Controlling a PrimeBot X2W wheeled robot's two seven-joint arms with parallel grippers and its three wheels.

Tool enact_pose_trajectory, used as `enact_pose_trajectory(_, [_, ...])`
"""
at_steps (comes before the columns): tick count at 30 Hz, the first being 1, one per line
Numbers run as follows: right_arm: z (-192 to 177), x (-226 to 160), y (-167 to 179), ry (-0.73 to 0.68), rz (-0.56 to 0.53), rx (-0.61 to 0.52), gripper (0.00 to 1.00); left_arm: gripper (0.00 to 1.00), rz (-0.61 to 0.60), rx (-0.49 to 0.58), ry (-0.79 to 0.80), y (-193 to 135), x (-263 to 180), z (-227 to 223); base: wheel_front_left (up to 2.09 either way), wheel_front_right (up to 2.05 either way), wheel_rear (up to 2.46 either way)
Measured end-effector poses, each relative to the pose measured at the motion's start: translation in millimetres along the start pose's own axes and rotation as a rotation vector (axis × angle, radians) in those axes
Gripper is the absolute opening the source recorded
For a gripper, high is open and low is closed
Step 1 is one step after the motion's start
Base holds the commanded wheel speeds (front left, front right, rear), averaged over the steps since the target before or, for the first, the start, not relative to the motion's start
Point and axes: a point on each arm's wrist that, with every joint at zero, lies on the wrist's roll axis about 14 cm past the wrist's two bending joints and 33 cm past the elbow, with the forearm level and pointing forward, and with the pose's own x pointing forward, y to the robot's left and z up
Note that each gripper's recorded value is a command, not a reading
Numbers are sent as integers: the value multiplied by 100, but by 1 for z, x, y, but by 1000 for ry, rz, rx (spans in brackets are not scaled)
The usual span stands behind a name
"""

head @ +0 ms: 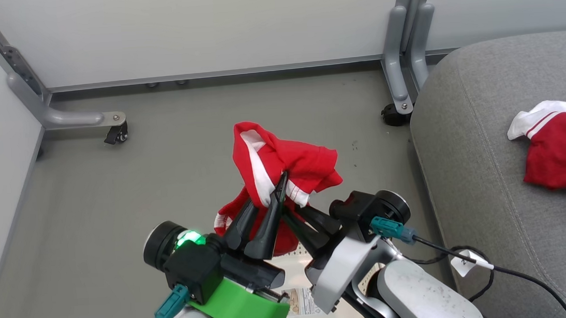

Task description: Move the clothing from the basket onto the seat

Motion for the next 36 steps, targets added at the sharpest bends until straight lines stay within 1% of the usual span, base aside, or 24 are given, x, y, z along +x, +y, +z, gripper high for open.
enact_pose_trajectory(8, [1, 0, -3, -4, -4, -5, 0, 0, -6, -4, 18, -1, -1, -3, 0, 0, 0])
enact_pose_trajectory(9, [2, 0, -4, -8, -7, -7, 0, 25, -6, -2, 17, -1, -1, -3, 0, 0, 0])
enact_pose_trajectory(10, [2, -1, -6, -8, -10, -10, 0, 100, -6, -1, 19, 0, -1, -2, 0, 0, 0])
enact_pose_trajectory(18, [8, -9, -31, -21, -77, -47, 0, 100, -22, 21, 38, -4, -4, -4, 0, 0, 0])
enact_pose_trajectory(22, [10, -15, -48, -22, -126, -61, 0, 100, -39, 25, 102, -7, -13, -18, 0, 0, 0])
enact_pose_trajectory(28, [8, -27, -67, -12, -186, -71, 0, 100, -93, 2, 220, -21, -28, -45, 0, 0, 0])
enact_pose_trajectory(36, [-1, -37, -73, 10, -218, -60, 0, 100, -130, -11, 317, -32, -43, -71, 0, 0, 0])
